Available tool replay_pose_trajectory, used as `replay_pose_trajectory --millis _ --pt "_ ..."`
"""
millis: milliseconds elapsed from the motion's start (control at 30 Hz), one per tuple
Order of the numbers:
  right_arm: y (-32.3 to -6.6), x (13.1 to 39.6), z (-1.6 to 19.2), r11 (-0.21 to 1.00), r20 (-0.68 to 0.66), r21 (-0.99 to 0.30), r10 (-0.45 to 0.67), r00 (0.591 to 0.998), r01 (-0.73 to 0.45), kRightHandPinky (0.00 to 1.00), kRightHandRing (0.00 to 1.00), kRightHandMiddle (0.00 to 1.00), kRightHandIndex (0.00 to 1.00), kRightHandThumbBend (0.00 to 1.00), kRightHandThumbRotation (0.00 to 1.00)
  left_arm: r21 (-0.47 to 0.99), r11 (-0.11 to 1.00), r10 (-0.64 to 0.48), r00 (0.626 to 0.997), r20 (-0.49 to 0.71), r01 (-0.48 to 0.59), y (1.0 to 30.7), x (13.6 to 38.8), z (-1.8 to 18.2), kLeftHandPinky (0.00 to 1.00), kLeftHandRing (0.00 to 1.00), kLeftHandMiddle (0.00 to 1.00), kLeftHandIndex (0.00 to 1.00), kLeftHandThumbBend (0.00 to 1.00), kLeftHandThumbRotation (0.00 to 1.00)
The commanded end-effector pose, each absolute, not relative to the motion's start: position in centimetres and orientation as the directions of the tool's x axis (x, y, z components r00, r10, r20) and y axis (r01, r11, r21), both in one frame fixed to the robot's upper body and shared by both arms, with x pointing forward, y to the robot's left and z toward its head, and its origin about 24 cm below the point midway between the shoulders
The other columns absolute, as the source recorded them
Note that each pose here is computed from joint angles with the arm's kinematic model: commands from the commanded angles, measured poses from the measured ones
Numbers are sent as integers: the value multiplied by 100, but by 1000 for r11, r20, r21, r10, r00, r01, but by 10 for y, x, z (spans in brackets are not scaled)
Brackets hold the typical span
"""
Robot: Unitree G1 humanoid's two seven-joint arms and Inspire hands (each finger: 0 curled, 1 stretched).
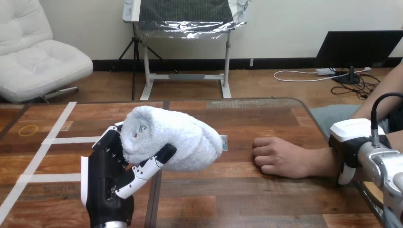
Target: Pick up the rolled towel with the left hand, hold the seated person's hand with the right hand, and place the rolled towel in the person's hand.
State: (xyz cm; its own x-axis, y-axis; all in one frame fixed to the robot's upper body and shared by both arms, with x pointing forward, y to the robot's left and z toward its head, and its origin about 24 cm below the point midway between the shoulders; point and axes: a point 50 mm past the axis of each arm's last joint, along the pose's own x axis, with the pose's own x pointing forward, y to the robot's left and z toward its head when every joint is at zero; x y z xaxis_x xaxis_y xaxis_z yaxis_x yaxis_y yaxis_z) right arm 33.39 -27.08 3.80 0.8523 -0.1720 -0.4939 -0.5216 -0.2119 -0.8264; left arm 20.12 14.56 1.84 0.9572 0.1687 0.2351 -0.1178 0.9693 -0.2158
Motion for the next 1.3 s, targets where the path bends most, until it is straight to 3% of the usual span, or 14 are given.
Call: replay_pose_trajectory --millis 0,233,700,1267 --pt "-261 325 14 -149 -546 -810 -159 822 -567 26 35 49 64 67 8 -237 968 165 927 336 -87 138 214 42 54 49 48 52 68 0" --pt "-262 324 15 -133 -518 -835 -140 844 -535 26 36 49 61 68 3 -226 971 149 935 321 -77 136 218 40 53 49 49 53 69 1" --pt "-267 322 22 -81 -413 -902 -119 903 -423 20 30 41 46 66 0 -226 972 123 962 242 -67 128 233 32 53 50 49 53 72 7" --pt "-270 320 51 -3 -293 -956 -101 951 -295 14 22 32 36 66 0 -229 973 64 982 177 -22 112 256 28 52 49 48 52 74 7"
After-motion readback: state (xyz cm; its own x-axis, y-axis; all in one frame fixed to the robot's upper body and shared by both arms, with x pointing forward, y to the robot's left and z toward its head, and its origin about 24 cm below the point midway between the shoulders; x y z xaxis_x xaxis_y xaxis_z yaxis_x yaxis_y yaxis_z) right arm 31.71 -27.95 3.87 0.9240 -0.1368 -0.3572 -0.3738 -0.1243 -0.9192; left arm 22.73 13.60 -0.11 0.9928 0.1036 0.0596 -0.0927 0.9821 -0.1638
